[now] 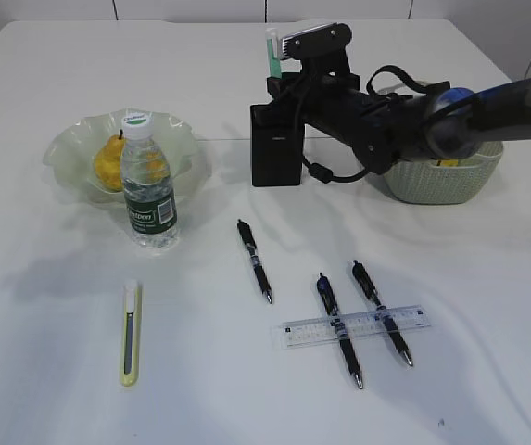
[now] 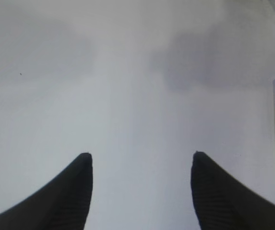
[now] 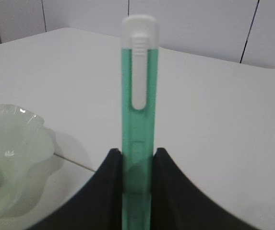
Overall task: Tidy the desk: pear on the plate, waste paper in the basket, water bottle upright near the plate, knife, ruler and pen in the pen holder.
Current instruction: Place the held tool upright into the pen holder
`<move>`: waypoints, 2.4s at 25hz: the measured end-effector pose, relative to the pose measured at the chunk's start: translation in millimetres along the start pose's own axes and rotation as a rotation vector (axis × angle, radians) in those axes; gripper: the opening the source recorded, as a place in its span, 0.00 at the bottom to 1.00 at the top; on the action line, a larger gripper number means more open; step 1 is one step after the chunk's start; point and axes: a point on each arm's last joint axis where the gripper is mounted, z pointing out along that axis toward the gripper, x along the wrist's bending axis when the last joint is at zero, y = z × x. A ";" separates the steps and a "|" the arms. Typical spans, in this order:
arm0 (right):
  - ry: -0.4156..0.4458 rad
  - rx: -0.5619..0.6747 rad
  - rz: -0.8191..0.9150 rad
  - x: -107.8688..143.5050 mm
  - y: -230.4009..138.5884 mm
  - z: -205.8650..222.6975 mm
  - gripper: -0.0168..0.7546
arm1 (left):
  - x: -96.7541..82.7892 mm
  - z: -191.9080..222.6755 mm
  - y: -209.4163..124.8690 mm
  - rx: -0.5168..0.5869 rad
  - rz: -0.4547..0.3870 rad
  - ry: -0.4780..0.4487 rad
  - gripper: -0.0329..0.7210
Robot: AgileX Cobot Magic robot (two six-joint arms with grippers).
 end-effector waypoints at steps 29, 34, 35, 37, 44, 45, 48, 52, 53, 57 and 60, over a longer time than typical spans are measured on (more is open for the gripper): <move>0.026 0.023 0.016 2.8 -15.2 3.4 0.35 | 0.0 0.0 0.3 -0.004 0.000 -0.001 0.65; 0.023 0.067 0.005 -0.3 9.5 -5.2 0.35 | 0.0 0.0 0.3 -0.004 0.000 -0.001 0.65; 0.025 0.081 -0.001 -0.9 15.5 -7.9 0.35 | 0.0 0.0 0.3 -0.004 0.000 -0.001 0.65; 0.024 0.101 -0.013 -2.7 31.8 -14.8 0.35 | 0.0 0.0 0.3 -0.004 0.000 -0.001 0.65; -0.066 0.160 0.011 -16.2 91.7 -48.0 0.35 | 0.0 0.0 0.3 -0.004 0.000 -0.001 0.65; -0.088 0.170 0.015 -18.8 99.7 -53.7 0.35 | 0.0 0.0 0.3 -0.004 0.000 -0.001 0.65; -0.151 0.208 0.024 -25.7 117.3 -69.1 0.35 | -0.2 0.0 0.3 -0.004 -0.001 -0.002 0.65; -0.225 0.286 0.036 -31.3 127.1 -84.2 0.35 | -0.2 0.0 0.3 -0.004 -0.001 -0.002 0.65; -0.236 0.307 0.037 -31.6 127.3 -86.4 0.35 | -0.2 0.0 0.3 -0.004 -0.001 -0.002 0.65; -0.209 0.405 0.030 -28.4 121.9 -90.9 0.35 | -0.3 0.0 0.3 -0.003 -0.002 -0.003 0.65; -0.132 0.508 0.030 -21.3 113.8 -93.8 0.35 | -0.3 0.0 0.3 -0.003 -0.002 -0.003 0.65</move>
